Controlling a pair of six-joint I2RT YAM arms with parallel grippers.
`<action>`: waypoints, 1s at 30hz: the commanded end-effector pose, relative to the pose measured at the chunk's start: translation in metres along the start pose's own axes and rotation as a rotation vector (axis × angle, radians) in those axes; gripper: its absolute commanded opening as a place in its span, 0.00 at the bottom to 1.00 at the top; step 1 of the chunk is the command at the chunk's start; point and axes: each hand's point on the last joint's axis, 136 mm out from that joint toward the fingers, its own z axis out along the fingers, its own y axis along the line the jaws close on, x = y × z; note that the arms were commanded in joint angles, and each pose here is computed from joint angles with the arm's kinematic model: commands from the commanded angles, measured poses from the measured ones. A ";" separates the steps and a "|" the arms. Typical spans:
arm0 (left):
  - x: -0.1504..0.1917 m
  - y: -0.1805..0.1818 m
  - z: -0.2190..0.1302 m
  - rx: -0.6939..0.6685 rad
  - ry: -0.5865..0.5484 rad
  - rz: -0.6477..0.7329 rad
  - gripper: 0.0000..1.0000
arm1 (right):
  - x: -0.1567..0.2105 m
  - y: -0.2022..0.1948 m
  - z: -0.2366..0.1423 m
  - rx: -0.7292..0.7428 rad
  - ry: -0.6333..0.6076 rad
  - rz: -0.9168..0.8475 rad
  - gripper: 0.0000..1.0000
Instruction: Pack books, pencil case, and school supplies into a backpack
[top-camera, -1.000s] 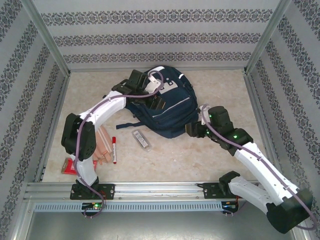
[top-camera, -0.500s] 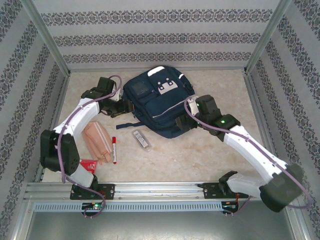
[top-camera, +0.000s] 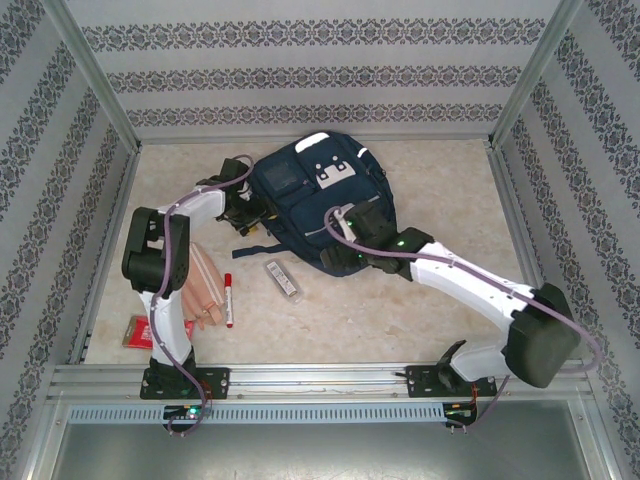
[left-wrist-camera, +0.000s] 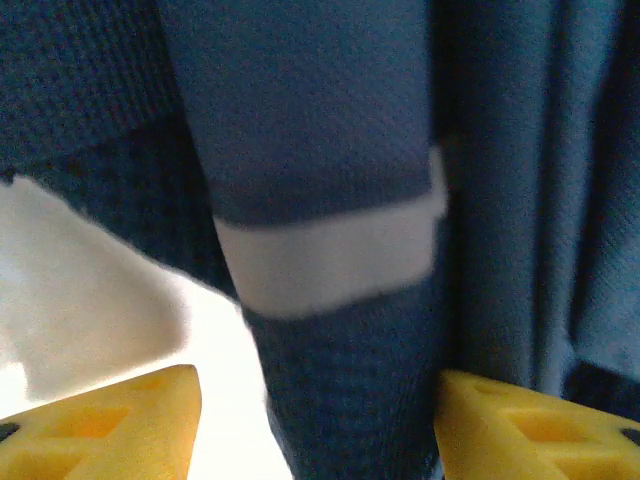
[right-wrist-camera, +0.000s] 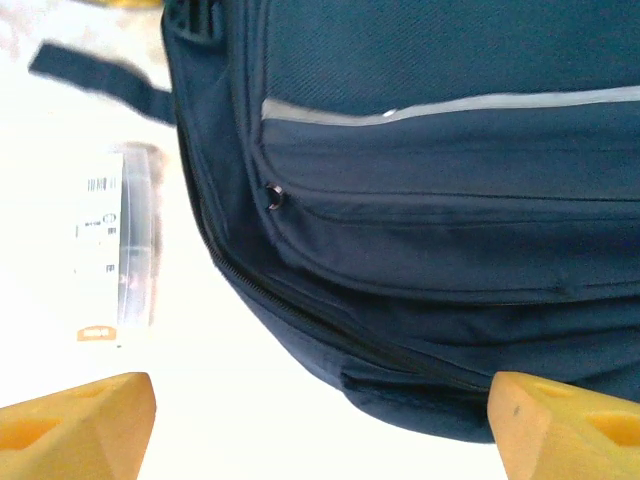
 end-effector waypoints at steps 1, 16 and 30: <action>-0.022 -0.010 0.003 -0.012 -0.100 0.023 0.50 | 0.009 0.012 0.022 0.009 0.042 -0.165 0.87; 0.029 -0.051 -0.036 0.075 -0.042 0.109 0.00 | -0.005 -0.088 0.064 0.468 0.123 -0.186 0.69; 0.098 -0.073 0.003 0.167 0.112 -0.144 0.00 | -0.006 -0.073 0.045 0.064 -0.060 0.178 0.73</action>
